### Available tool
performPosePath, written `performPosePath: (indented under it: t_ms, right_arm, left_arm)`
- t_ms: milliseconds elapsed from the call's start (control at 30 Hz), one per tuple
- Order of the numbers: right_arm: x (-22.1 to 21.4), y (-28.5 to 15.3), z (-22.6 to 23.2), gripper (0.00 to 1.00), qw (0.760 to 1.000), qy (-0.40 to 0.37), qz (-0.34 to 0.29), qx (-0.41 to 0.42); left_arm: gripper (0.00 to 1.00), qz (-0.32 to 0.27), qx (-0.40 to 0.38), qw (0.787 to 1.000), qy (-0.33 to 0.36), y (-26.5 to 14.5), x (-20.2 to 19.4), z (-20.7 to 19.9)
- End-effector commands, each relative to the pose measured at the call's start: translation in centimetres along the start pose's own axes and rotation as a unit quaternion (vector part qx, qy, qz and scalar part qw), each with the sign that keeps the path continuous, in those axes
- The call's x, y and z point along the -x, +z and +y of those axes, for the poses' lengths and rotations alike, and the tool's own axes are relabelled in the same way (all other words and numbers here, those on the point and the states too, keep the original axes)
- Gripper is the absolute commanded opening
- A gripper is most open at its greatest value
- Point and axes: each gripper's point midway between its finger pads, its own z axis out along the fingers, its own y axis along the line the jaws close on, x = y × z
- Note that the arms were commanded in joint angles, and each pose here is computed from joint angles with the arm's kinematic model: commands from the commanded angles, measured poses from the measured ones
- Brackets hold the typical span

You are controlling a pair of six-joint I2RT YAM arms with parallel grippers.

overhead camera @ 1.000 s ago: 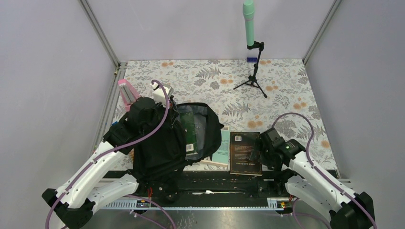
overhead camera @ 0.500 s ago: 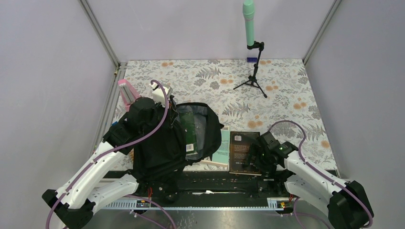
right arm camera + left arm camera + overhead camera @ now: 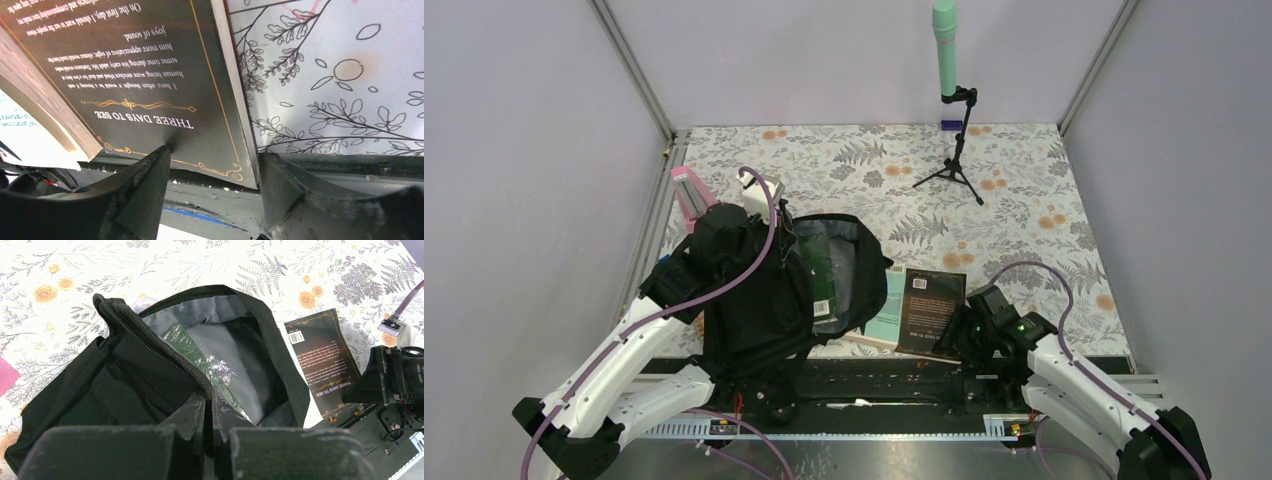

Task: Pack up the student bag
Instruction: Pick up the book from the center of the board.

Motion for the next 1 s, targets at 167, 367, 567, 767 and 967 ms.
performPosePath:
  t_ms: [167, 367, 567, 767, 967]
  right_arm:
    - [1.7, -0.8, 3.1, 0.48, 0.995, 0.036, -0.052, 0.080]
    - [2.3, -1.5, 4.0, 0.30, 0.991, 0.049, -0.069, 0.104]
    - [3.9, -3.3, 5.2, 0.10, 0.983, 0.049, -0.115, 0.130]
    - [5.4, -4.5, 5.7, 0.00, 0.977, 0.041, -0.157, 0.139]
    - [7.3, -7.0, 6.4, 0.00, 0.966, 0.006, -0.215, 0.140]
  left_arm:
    - [0.00, -0.055, -0.005, 0.998, -0.007, -0.1, 2.8, -0.2]
    - [0.00, -0.054, -0.005, 0.998, -0.008, -0.1, 2.8, -0.2]
    - [0.00, -0.054, -0.003, 0.999, -0.008, -0.1, 2.7, -0.1]
    - [0.00, -0.055, -0.003, 0.998, -0.007, -0.1, 2.8, 0.0]
    - [0.00, -0.057, -0.001, 0.998, -0.006, -0.1, 2.8, 0.1]
